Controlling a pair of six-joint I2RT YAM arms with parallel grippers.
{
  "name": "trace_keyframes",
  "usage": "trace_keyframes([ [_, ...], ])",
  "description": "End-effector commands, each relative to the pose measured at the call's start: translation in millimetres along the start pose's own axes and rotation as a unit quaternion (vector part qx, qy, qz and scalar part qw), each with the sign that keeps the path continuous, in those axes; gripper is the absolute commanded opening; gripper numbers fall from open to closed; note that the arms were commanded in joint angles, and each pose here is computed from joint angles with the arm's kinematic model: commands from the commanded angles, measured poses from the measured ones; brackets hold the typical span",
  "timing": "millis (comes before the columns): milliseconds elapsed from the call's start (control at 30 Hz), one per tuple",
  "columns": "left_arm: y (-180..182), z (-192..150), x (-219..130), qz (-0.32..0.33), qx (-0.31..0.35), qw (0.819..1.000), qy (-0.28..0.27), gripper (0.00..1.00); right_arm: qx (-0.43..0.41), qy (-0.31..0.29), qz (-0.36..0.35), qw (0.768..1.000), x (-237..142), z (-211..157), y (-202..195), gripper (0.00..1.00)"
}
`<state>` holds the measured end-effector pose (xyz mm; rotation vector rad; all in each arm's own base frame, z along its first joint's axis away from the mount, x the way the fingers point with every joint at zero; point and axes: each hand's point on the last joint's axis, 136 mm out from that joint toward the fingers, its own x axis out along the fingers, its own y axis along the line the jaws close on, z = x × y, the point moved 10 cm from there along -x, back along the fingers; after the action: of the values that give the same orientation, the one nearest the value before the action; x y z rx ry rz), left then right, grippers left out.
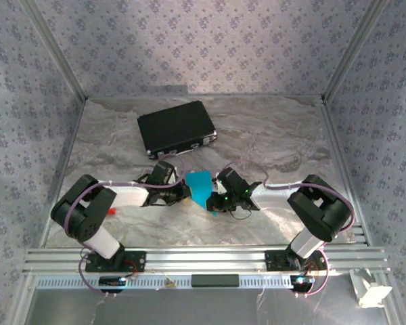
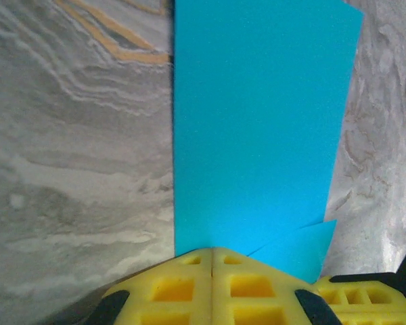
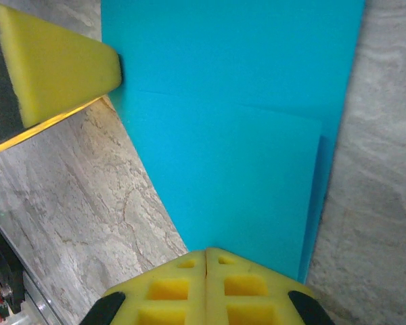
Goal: Fold a paper plane with a square sheet of paper (pick it up from the middle)
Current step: Third fold the triangle at the center of the table.
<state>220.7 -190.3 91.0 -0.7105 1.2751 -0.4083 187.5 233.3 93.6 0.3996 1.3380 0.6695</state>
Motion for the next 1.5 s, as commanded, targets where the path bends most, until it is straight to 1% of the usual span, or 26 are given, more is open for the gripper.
trace_keyframes([
  [0,-0.2,3.2,-8.3,0.014,0.001,1.0,-0.015,0.03,0.026,0.062,-0.077,0.995,1.9,-27.2,-28.4,0.0],
  [133,-14.2,3.4,-19.1,-0.015,0.009,0.999,-0.029,0.05,0.024,0.06,-0.074,0.995,1.4,-26.1,-27.4,0.0],
  [267,-28.5,1.7,-27.6,-0.036,0.036,0.998,-0.035,0.08,0.025,0.058,-0.072,0.995,1.6,-25.1,-27.4,0.0],
  [400,-34.8,-0.1,-24.1,-0.053,0.05,0.997,-0.017,0.09,0.025,0.053,-0.069,0.996,1.5,-23.4,-26.1,0.0],
  [533,-39.1,-4.8,-12.2,-0.061,0.057,0.996,0.005,0.09,0.026,0.053,-0.068,0.996,1.4,-22.5,-26.1,0.0],
  [667,-36.9,-7.6,3.1,-0.05,0.056,0.997,0.025,0.08,0.026,0.053,-0.066,0.996,0.9,-22.0,-25.4,0.0],
  [900,-15.3,-11.9,14.7,0.0,0.043,0.999,0.033,0.05,0.012,0.035,-0.042,0.998,-3.9,-13.8,-14.5,0.0],
  [1000,-11.2,-14.5,16.4,0.002,0.047,0.998,0.039,0.03,-0.005,0.019,-0.032,0.999,-8.5,-5.0,-4.8,0.0],
  [1133,-10.8,-16.1,17.1,-0.002,0.052,0.997,0.047,0.0,-0.029,0.014,-0.003,0.999,-9.1,7.9,12.7,0.0],
  [1267,-9.8,-16.7,16.9,-0.001,0.05,0.998,0.048,0.0,-0.041,0.022,0.011,0.999,0.2,17.0,24.6,0.0],
  [1467,-9.9,-17.2,17.7,-0.003,0.049,0.998,0.049,0.0,-0.027,0.027,0.006,0.999,20.8,22.1,21.1,0.0],
])
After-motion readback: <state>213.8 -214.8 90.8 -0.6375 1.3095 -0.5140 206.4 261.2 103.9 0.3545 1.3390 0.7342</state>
